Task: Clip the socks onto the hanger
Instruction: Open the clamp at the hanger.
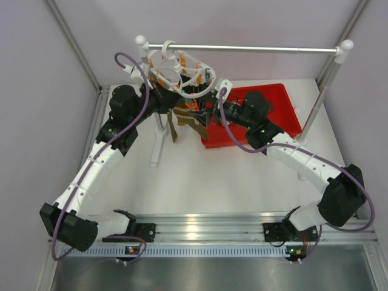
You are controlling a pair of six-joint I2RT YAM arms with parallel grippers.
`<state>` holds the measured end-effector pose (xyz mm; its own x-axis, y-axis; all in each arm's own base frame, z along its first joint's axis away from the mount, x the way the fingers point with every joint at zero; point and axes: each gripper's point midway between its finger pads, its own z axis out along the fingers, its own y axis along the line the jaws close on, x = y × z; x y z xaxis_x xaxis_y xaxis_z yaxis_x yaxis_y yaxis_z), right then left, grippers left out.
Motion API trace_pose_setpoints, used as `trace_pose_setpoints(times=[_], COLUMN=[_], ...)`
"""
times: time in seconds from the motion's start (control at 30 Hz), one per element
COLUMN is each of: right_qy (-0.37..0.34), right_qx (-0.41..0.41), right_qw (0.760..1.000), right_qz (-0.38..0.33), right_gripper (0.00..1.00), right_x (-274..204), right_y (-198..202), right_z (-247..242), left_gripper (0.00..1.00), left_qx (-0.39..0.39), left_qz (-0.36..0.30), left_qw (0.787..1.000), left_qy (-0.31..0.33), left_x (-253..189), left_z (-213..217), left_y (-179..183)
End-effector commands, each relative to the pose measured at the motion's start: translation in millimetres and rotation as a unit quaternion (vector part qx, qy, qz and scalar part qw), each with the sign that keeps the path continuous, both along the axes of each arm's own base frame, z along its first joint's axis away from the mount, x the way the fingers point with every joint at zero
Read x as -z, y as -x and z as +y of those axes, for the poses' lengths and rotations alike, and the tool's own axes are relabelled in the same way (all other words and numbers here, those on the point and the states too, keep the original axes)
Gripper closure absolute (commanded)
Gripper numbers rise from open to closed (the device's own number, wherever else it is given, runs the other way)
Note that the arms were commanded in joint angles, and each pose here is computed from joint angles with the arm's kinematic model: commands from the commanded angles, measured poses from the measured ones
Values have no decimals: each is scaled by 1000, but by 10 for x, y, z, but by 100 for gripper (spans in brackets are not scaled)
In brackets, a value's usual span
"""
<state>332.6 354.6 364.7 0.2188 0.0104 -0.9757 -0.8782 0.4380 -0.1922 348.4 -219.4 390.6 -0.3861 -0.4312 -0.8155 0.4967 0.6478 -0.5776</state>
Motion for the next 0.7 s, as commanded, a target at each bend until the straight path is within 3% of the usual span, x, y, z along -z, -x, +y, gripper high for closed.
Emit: trace_pose_setpoints(times=[0.0,0.17,0.37,0.67], right_qy=[5,34,26,-10], right_qx=[-27,-72,-127,-76], right_qw=[999,997,991,996], right_qz=[-32,-8,-41,-46], right_gripper=[36,40,40,39], right_x=[-145,79,-140,-422], right_y=[305,599,943,687], right_z=[-184,-204,-14,181], left_gripper=[100,100,100,100], left_qx=[10,9,15,32], left_qz=[-35,-36,-40,-59], left_qw=[999,999,999,997], left_qy=[7,5,-2,-25], left_x=[-273,-282,-292,-333], left_z=[1,12,2,-6], left_y=[95,108,120,188])
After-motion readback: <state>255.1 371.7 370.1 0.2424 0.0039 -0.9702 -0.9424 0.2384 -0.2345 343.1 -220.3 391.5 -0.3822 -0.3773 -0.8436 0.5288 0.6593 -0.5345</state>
